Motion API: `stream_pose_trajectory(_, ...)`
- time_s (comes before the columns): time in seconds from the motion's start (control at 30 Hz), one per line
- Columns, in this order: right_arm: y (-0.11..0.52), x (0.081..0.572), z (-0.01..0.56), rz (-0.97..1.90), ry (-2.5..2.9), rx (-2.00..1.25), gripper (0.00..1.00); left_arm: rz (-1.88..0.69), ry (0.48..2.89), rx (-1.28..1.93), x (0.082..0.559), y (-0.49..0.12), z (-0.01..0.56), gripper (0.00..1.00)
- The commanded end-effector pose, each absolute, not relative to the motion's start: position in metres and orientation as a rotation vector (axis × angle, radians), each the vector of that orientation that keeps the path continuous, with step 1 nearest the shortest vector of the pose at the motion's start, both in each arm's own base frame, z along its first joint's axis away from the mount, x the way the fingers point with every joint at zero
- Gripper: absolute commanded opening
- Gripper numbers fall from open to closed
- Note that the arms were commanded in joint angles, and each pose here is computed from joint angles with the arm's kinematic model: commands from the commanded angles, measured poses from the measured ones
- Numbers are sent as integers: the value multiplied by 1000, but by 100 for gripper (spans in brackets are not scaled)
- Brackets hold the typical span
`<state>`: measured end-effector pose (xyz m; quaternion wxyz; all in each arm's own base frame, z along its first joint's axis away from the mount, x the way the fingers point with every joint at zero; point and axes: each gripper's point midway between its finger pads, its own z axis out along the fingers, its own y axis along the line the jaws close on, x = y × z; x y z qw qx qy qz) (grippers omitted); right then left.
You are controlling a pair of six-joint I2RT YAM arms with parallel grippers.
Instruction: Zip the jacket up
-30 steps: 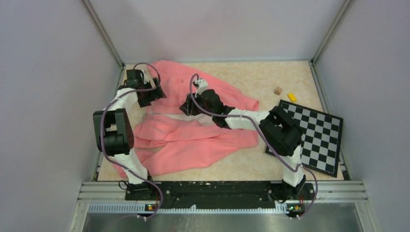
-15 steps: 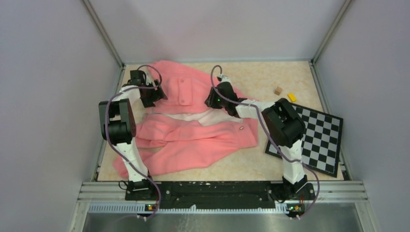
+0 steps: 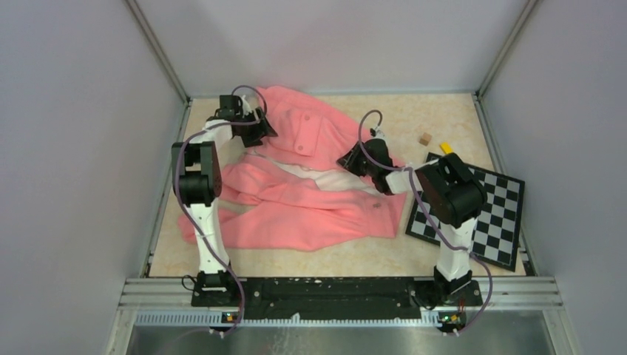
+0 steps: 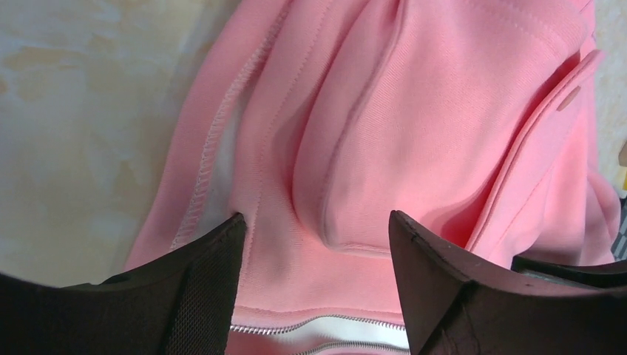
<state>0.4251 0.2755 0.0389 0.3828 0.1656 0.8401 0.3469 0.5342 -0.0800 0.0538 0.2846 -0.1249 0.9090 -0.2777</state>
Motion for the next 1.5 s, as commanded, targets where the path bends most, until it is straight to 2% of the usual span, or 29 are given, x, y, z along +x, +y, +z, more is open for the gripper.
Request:
stream_pose_trajectory(0.0,311,443,114,951,1979,59,29,-650,2454,-283,521,-75,68,76)
stream_pose_trajectory(0.17,339,439,139,948,1939,-199,31,-525,2391,-200,513,-59,104,84)
stream_pose_trajectory(0.27,356,436,169,934,1832,-336,34,-429,2377,-190,509,-46,104,87)
stream_pose_trajectory(0.4,379,445,196,876,1756,-424,38,-334,2412,-232,503,-27,85,87)
stream_pose_trajectory(0.53,411,467,224,945,1689,-401,39,-419,2465,-228,505,-38,63,82)
stream_pose_trajectory(0.7,434,463,201,947,1677,-476,39,-435,2538,-242,504,-40,43,68)
stream_pose_trajectory(0.8,439,461,183,953,1722,-522,38,-502,2519,-229,505,-50,45,65)
stream_pose_trajectory(0.9,436,462,179,902,1736,-559,38,-553,2517,-233,505,-56,45,58)
stream_pose_trajectory(1.0,434,462,176,877,1735,-590,40,-588,2500,-223,505,-60,50,43)
stream_pose_trajectory(1.1,438,457,169,898,1739,-637,40,-617,2469,-210,505,-64,59,24)
stream_pose_trajectory(1.27,452,449,164,983,1733,-709,40,-736,2366,-134,508,-80,100,0)
stream_pose_trajectory(1.47,471,438,165,1132,1688,-766,42,-796,2245,8,498,-91,135,0)
